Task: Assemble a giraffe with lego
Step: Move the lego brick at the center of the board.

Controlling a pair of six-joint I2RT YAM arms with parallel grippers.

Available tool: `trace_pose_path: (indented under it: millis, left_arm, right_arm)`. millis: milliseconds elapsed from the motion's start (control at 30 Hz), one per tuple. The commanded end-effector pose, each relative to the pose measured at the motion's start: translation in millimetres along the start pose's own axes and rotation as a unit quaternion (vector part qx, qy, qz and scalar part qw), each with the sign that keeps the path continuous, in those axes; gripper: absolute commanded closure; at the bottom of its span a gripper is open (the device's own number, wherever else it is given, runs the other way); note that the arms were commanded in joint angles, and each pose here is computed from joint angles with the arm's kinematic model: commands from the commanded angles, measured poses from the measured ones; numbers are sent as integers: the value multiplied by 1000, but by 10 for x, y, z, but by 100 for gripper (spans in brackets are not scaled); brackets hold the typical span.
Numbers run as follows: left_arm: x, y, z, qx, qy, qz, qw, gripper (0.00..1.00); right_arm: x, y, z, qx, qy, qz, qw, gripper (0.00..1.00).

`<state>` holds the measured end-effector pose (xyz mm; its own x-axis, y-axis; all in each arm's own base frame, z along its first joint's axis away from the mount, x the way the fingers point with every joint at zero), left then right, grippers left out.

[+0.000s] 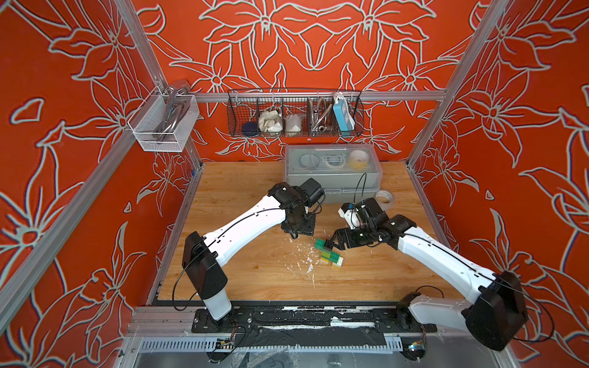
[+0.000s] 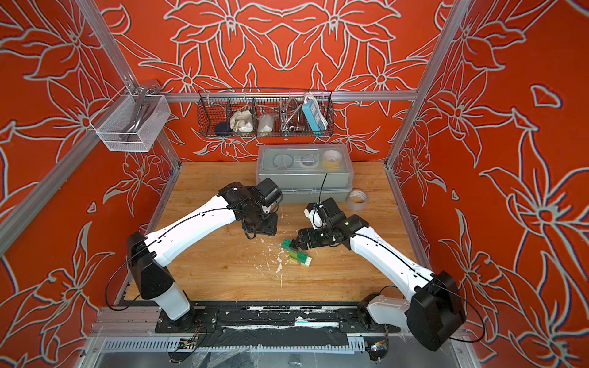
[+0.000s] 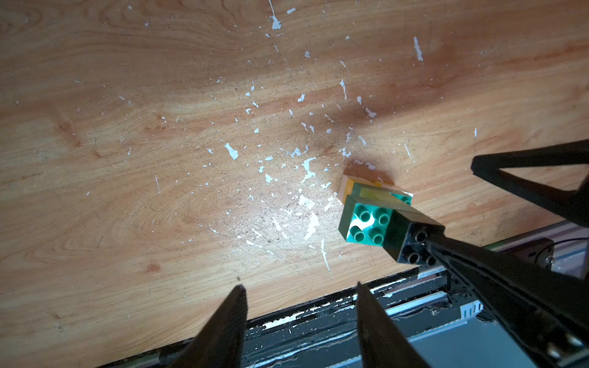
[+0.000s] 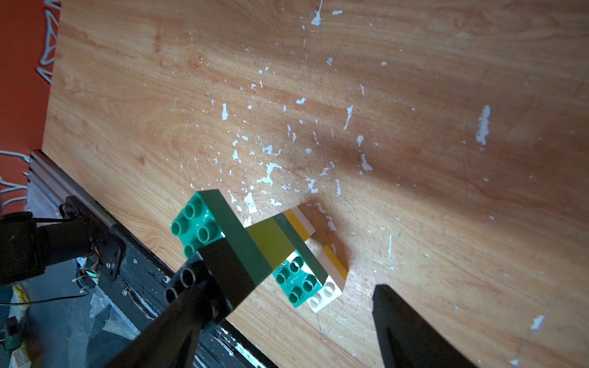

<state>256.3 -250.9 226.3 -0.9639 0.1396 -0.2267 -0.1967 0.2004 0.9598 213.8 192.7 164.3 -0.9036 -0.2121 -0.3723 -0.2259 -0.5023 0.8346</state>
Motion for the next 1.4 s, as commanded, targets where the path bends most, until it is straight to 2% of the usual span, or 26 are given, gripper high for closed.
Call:
trace_pose_path:
  millis: [0, 233, 467, 600, 767, 1000, 1167, 1367]
  left_arm:
    - [-14, 7, -29, 5, -1, 1, 1000, 45]
    - [3, 10, -5, 4, -1, -1, 1000, 45]
    - [30, -14, 69, 18, 14, -1, 1000, 45]
    - [65, -18, 129, 29, 24, 1, 999, 45]
    - [119, -81, 256, 73, 64, 9, 995, 45]
    - [243, -199, 345, 84, 74, 31, 993, 45]
    - [259, -174, 362, 92, 76, 32, 992, 45]
    - [304, -126, 388, 92, 71, 31, 993, 45]
  right_arm:
    - [247, -3, -121, 36, -5, 40, 999, 11]
    - [153, 94, 46, -4, 12, -2, 1000, 8]
    - [84, 443, 180, -41, 28, -97, 994, 5]
    - [314, 517, 82, -26, 8, -87, 996, 4]
    - [715, 414, -121, -9, -51, -50, 997, 4]
    - [1048, 185, -374, 29, -129, -7, 991, 4]
    - [1073, -122, -482, 18, -171, -26, 985, 5]
    - [901, -386, -499, 12, -175, -37, 984, 9]
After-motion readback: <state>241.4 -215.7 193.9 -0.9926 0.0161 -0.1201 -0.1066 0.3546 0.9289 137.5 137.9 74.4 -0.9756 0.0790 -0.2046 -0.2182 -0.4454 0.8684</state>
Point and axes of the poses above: each gripper's point midway between its finger pads, its own y axis back along the fingers, its own z axis along the line the jaws close on, x = y × z, the point moved 3 cm from there along y, back along the fingers, and after that the axes turned 2 degrees about -y, right-handed, at the moved point
